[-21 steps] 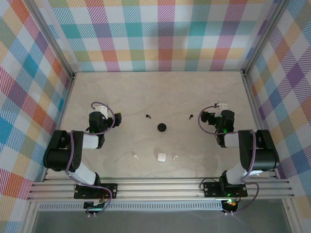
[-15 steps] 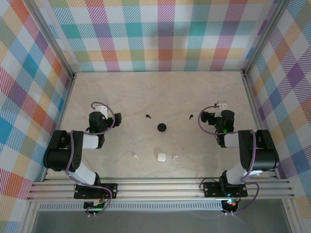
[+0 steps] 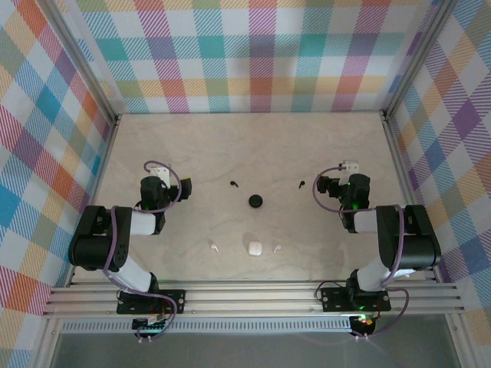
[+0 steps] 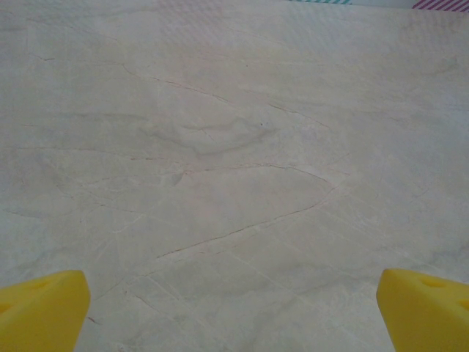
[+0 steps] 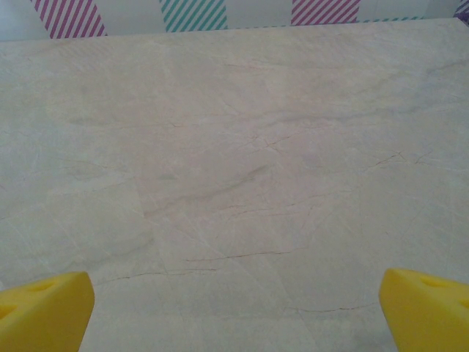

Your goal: Insert the wireless bluetooth earbuds into the charging case

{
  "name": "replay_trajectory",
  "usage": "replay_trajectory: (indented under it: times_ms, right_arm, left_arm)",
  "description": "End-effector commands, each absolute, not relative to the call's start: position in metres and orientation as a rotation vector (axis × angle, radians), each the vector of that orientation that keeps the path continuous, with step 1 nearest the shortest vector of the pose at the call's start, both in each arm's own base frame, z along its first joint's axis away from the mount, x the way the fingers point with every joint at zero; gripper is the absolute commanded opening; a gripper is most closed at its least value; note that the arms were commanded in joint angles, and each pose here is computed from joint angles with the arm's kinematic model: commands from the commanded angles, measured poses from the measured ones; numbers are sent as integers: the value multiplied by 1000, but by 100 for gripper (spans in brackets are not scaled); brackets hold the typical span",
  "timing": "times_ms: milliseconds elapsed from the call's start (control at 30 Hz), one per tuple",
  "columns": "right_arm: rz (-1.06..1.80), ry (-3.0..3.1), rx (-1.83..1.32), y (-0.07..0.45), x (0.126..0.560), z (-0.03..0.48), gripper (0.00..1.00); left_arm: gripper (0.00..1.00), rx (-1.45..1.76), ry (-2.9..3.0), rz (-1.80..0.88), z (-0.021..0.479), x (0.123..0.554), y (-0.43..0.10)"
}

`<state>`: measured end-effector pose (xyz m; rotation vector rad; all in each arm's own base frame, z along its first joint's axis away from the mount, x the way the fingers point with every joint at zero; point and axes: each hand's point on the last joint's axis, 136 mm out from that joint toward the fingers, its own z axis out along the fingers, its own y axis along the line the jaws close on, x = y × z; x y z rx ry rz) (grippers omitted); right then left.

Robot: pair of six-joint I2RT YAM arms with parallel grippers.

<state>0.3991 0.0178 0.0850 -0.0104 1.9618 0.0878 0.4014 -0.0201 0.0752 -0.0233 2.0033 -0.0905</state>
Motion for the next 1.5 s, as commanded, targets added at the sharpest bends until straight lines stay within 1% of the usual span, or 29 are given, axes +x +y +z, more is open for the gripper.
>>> replay_trajectory:
  times_ms: [0, 567, 733, 833, 900, 1000, 1067, 1133, 1200, 1300, 1333, 1400, 1467]
  right_arm:
    - [85, 1943, 7, 15, 397, 92, 100]
    - [86, 1943, 6, 15, 398, 92, 100]
    - [116, 1949, -38, 22, 399, 97, 100]
    - [142, 1974, -64, 27, 397, 111, 100]
    - [174, 2025, -53, 30, 391, 120, 100]
    - [260, 2060, 25, 35, 385, 136, 100]
    - [346, 2135, 136, 38, 380, 144, 97]
    - [461, 2239, 198, 53, 373, 153, 93]
    - [514, 2342, 166, 74, 363, 156, 91]
    - [539, 2434, 102, 99, 344, 155, 90]
    - [554, 2451, 95, 104, 338, 153, 91]
    - [617, 2476, 90, 118, 324, 149, 90]
    - [687, 2494, 92, 131, 312, 146, 88]
  left_arm:
    - [100, -34, 2000, -88, 78, 398, -19]
    - [100, -9, 1993, -103, 82, 399, -23]
    - [100, 56, 2006, -146, 105, 396, -33]
    - [100, 125, 2003, -188, 126, 391, -47]
    - [98, 194, 1990, -234, 142, 386, -64]
    - [95, 381, 1957, -312, 165, 376, -101]
    - [94, 551, 1912, -398, 175, 363, -134]
    - [94, 738, 1876, -463, 179, 345, -169]
    - [93, 996, 1869, -473, 171, 318, -204]
    - [89, 1379, 1870, -461, 145, 272, -238]
    - [88, 1508, 1875, -469, 134, 254, -242]
    - [88, 1673, 1891, -453, 119, 228, -249]
    - [88, 1759, 1897, -462, 112, 212, -255]
